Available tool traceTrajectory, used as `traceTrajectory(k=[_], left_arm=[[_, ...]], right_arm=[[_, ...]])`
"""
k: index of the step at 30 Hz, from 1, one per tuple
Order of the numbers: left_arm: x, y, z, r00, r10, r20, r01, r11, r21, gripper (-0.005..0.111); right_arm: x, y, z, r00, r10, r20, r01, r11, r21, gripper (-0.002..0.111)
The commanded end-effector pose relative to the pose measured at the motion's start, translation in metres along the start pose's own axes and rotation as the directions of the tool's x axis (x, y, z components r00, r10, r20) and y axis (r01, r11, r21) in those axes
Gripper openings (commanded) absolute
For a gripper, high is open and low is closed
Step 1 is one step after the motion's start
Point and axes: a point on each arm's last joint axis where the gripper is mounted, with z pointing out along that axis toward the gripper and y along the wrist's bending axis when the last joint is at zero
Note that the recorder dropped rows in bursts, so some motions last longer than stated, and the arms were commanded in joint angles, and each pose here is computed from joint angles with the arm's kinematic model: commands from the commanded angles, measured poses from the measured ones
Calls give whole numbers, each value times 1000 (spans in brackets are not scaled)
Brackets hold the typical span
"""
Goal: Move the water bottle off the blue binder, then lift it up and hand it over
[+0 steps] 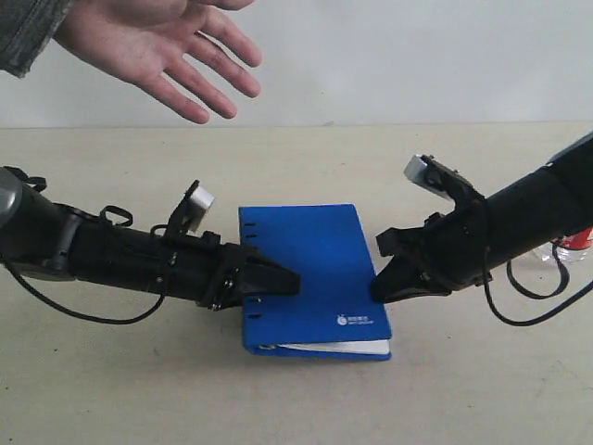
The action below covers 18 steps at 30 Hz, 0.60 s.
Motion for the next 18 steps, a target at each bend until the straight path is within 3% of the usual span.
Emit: traceTrajectory(k=[1, 4, 9, 12, 15, 18], left_arm=[[-10, -12, 4, 1000, -24, 17, 22, 995, 96, 56], [-13, -19, 4, 1000, -18, 18, 15, 986, 163, 56], [-11, -21, 6, 1000, -11, 10, 9, 986, 167, 55], [-9, -24, 12, 1000, -4, -5, 4, 985, 175, 39], [-6, -27, 16, 1000, 2, -18, 1, 983, 181, 5], [-6, -27, 16, 1000, 22, -14, -19, 983, 182, 5]], right_arm=[[4, 17, 9, 998, -35, -47, 32, 998, -62, 0], [5, 18, 11, 998, -41, -48, 39, 998, -58, 0], [3, 16, 12, 999, -42, -30, 41, 998, -36, 0], [3, 17, 11, 998, -45, -33, 44, 998, -42, 0], [4, 18, 11, 998, -46, -43, 43, 997, -59, 0], [5, 23, 8, 997, -57, -50, 53, 995, -84, 1]])
